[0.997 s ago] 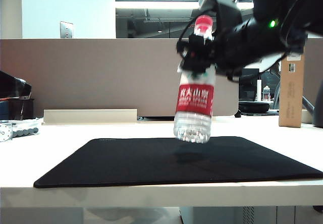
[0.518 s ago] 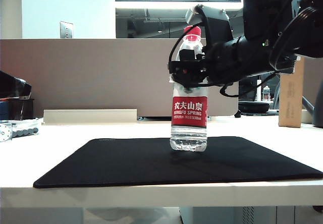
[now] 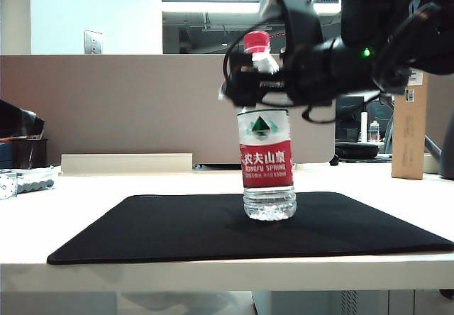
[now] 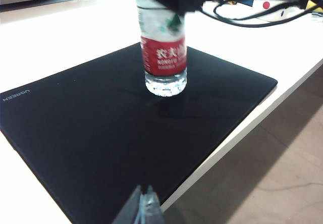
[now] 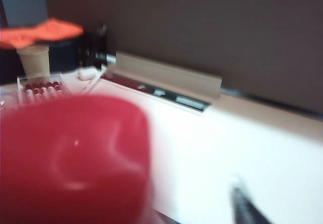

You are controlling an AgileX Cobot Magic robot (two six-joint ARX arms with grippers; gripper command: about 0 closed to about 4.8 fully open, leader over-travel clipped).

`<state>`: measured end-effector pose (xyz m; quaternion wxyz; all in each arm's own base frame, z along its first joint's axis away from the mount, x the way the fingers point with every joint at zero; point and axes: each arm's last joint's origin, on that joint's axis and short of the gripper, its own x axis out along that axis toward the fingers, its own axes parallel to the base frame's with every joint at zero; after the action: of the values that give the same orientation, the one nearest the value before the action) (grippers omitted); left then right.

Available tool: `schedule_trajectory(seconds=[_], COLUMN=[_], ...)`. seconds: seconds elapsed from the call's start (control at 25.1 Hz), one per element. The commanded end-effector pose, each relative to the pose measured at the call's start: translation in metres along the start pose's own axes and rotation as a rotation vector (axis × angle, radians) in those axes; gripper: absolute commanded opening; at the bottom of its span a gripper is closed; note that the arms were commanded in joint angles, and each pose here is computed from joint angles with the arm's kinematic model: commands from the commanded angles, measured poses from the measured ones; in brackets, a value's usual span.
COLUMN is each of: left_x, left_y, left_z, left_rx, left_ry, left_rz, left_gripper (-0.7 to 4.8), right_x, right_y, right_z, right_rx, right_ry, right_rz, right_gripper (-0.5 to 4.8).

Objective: Stand the plastic bottle up on the black mouse pad.

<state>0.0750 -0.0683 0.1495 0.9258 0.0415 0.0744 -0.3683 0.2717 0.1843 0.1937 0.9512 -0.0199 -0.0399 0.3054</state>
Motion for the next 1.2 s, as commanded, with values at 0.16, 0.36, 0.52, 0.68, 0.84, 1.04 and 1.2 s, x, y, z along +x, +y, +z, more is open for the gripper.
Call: schedule_trajectory(seconds=[0.16,0.36,0.52,0.68,0.84,1.04,1.2], left_x=[0.0,0.0,-0.002,-0.007,-0.018,-0.034,-0.039], left_y=[0.0,0.003,0.015,0.034,0.054,0.067,0.072], left_z=[0.003,0.002,0.002,0.001,0.0,0.004,0.004], left_rx=[0.0,-0.004,-0.025,-0.056,-0.087,-0.082,-0.085], left_ry=[-0.016,-0.015,-0.014,-0.01,-0.018,-0.094,-0.102], left_rz=[-0.001,0.018,0.127,0.312,0.536,0.742,0.831], left_gripper=[-0.01,-0.01,-0.01,-0.01,-0.01,-0.01,-0.01], right_x=[0.0,-0.009,-0.024,-0.041,-0.067,-0.102,-0.13], right_y=[0.0,-0.001,-0.002,-0.004,-0.004,-0.005,-0.006], right_z=[0.011,0.042,0.076,0.104,0.126,0.144,0.151], right_rx=[-0.003,0.027,0.057,0.055,0.055,0.126,0.133], right_ry=[-0.104,-0.292,-0.37,-0.419,-0.458,-0.464,-0.336], right_rz=[-0.002,-0.006,-0.003,-0.004,-0.005,-0.002,-0.035], right_gripper=[4.65,4.67,4.66,4.61,1.61,-0.05,-0.05])
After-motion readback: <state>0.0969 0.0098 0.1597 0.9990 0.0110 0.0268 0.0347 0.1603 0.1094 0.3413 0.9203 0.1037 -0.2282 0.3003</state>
